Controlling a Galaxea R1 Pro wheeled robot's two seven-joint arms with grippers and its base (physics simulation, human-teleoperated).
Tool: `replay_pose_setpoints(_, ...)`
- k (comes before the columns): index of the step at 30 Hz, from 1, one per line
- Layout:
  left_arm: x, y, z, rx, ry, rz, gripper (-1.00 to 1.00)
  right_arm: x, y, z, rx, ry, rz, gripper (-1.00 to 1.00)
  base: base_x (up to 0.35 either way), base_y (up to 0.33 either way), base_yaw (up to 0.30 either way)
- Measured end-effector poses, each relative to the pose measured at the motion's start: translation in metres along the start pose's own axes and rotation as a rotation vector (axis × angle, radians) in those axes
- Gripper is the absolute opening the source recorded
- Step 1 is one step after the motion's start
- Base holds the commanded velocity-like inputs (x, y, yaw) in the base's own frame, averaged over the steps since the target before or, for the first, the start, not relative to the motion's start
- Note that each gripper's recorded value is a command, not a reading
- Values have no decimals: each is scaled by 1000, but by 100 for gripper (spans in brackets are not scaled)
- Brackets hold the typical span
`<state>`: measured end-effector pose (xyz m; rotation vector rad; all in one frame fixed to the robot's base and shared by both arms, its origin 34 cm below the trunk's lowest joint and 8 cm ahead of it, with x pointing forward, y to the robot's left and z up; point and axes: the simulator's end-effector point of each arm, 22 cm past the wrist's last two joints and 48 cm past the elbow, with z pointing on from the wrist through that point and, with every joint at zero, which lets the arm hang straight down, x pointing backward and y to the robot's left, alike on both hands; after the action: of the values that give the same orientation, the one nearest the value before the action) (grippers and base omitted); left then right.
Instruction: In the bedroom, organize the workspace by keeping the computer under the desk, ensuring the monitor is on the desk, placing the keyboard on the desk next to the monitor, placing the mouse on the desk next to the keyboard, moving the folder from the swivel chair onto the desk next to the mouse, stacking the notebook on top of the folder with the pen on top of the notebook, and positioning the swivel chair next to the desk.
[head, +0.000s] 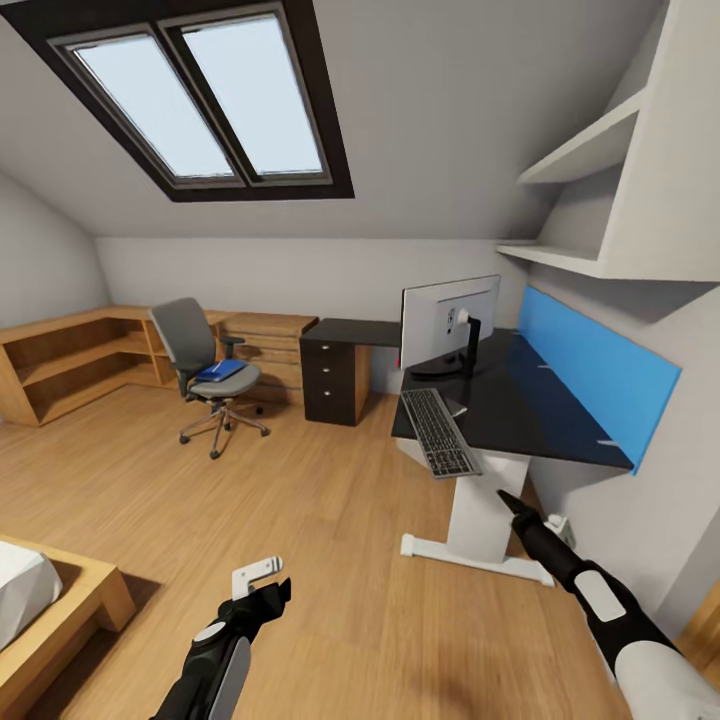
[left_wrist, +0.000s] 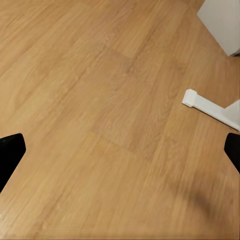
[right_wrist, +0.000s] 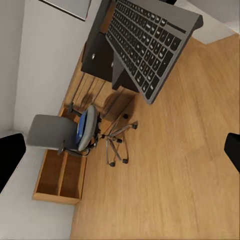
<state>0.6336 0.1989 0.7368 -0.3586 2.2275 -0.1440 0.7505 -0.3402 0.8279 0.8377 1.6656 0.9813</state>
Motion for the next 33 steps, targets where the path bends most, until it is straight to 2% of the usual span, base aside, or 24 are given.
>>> replay_pose_setpoints(8,12,3,8,0,5,1,100,9,-7,2,-27,2,7,100,0,0,0)
replay_pose_setpoints(33,47,14,34,-1,7,3,100,19,-49,4,-26,-6,-2,100,0,0,0)
